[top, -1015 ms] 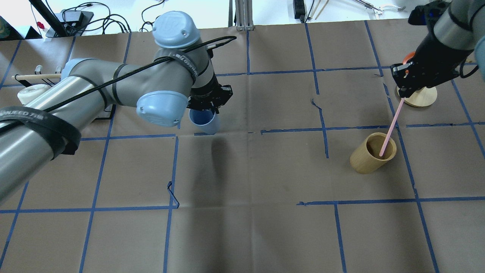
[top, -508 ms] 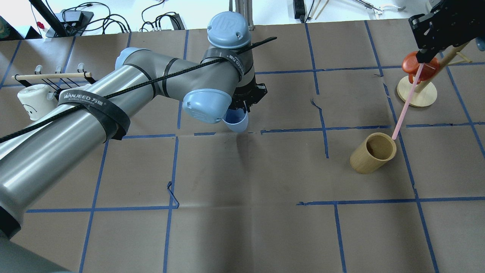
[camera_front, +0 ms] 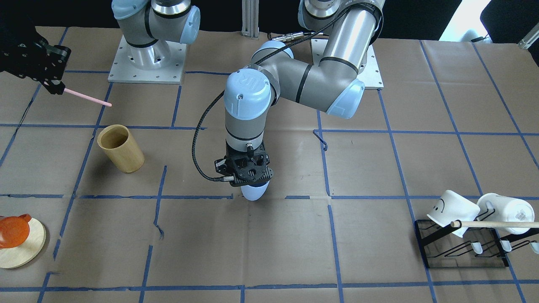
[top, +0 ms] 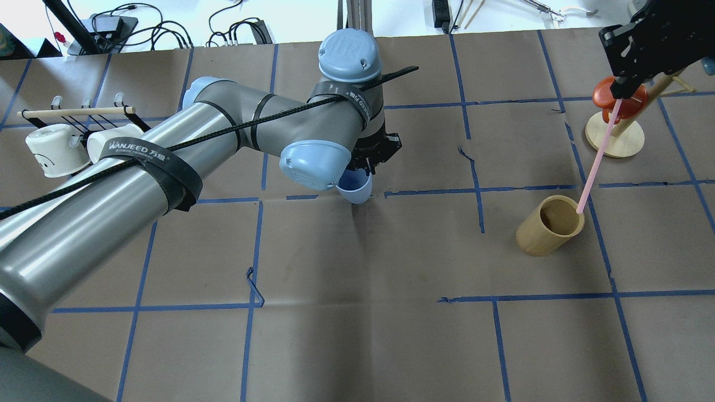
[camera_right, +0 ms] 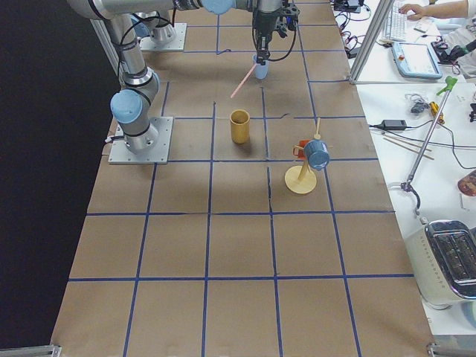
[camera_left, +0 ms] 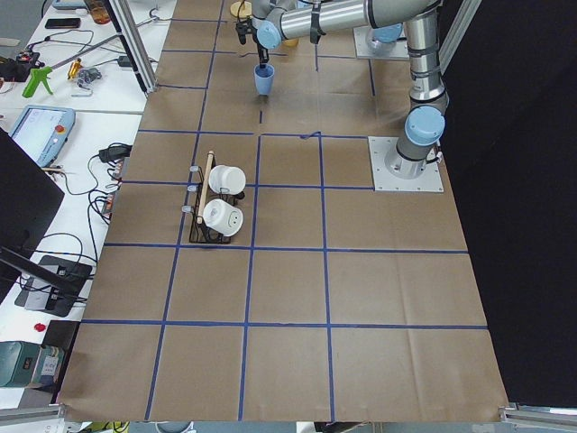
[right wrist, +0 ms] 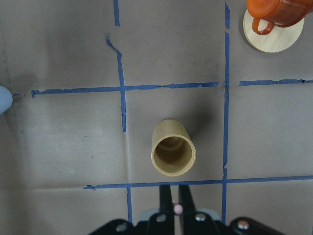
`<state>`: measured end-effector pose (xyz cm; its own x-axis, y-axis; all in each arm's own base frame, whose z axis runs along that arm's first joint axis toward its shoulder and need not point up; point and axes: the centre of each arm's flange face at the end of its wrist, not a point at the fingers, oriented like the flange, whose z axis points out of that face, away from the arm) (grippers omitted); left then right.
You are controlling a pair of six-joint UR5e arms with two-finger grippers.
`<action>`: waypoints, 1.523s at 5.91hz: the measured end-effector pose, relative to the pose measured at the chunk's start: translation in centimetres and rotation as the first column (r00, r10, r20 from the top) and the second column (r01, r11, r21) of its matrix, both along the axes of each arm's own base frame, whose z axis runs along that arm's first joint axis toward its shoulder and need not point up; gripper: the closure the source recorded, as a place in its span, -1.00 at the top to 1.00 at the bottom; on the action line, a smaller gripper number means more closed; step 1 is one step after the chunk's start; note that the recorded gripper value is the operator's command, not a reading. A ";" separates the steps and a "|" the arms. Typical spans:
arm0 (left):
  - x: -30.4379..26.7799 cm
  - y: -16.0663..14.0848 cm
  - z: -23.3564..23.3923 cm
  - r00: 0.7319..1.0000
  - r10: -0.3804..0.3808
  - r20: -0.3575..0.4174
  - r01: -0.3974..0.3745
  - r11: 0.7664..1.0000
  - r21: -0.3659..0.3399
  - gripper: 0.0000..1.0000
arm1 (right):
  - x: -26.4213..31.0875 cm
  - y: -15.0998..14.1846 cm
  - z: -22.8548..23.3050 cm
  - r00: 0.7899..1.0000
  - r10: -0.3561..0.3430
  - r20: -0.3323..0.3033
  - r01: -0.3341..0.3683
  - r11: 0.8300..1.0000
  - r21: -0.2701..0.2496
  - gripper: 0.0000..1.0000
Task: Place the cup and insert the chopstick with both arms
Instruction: 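Release blue cup and withdraw left gripper while right gripper carries chopstick over, then lower the pink chopstick into the blue cup with the right gripper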
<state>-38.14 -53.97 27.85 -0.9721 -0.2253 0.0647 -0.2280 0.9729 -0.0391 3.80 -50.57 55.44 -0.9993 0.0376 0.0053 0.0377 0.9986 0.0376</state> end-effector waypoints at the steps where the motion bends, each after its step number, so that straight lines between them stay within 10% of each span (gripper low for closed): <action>1: -0.4 0.0 -0.8 1.000 -0.007 0.004 0.007 1.000 0.002 0.95 | 0.0 -0.3 -0.4 1.000 -0.003 0.002 0.003 1.000 0.008 -0.88; 5: 2.6 -0.9 5.1 0.996 -0.084 0.008 0.085 0.995 -0.060 0.95 | 6.3 -1.5 -2.3 0.999 -0.041 -0.007 0.041 0.999 0.029 -0.88; 9: 17.9 1.9 18.3 0.973 -0.232 0.008 0.232 0.973 0.019 0.95 | 13.3 -3.6 -4.3 0.992 -0.123 -0.009 0.123 0.992 -0.018 -0.88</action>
